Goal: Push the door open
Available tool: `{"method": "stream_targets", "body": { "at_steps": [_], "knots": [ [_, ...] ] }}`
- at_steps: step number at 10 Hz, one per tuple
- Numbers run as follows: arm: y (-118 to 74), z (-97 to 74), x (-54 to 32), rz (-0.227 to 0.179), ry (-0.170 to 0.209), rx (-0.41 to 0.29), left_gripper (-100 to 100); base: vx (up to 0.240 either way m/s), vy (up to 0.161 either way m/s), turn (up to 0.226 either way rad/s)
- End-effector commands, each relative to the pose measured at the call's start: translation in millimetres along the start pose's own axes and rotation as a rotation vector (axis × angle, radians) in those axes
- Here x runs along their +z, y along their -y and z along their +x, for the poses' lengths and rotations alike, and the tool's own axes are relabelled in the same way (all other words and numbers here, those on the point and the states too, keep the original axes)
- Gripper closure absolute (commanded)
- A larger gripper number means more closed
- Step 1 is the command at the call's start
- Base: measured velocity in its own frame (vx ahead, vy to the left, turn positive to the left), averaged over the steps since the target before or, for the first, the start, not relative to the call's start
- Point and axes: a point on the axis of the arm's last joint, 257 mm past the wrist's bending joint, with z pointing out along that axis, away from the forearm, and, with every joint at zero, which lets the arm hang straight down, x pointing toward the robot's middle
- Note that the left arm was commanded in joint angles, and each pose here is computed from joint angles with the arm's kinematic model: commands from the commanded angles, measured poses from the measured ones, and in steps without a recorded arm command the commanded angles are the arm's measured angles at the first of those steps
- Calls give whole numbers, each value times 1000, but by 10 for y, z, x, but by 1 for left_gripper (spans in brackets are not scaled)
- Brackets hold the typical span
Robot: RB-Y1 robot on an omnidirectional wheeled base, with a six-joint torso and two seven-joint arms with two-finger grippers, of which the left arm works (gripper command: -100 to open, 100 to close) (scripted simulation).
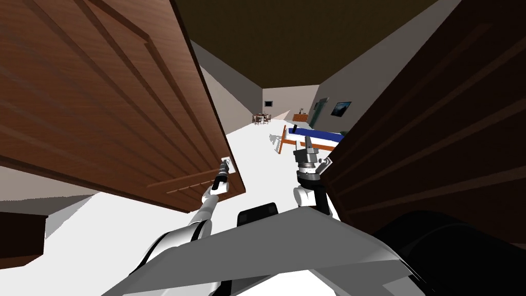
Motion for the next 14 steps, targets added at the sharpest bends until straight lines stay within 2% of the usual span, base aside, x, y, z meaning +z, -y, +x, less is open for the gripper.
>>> {"method": "stream_targets", "body": {
  "at_steps": [1, 2, 4, 5, 7, 9, 10, 14],
  "knots": [
    [62, -219, 4, 12, 36, 5, 100, 164, -109, 70],
    [63, -295, 1, 12, 49, 5, 100, 208, -82, 72],
    [63, -295, 1, 12, 49, 5, 100, 97, -51, 23],
    [65, -445, -7, 12, 77, 3, 100, 128, -61, 66],
    [66, -555, -15, 11, 98, 2, 100, 158, -120, 74],
    [66, -555, -15, 11, 98, 2, 100, 91, -39, 23],
    [68, -663, -24, 11, 118, 1, 100, 124, -56, 30],
    [72, -919, -54, 11, 166, -2, 100, 178, -119, 86]
  ]
}}
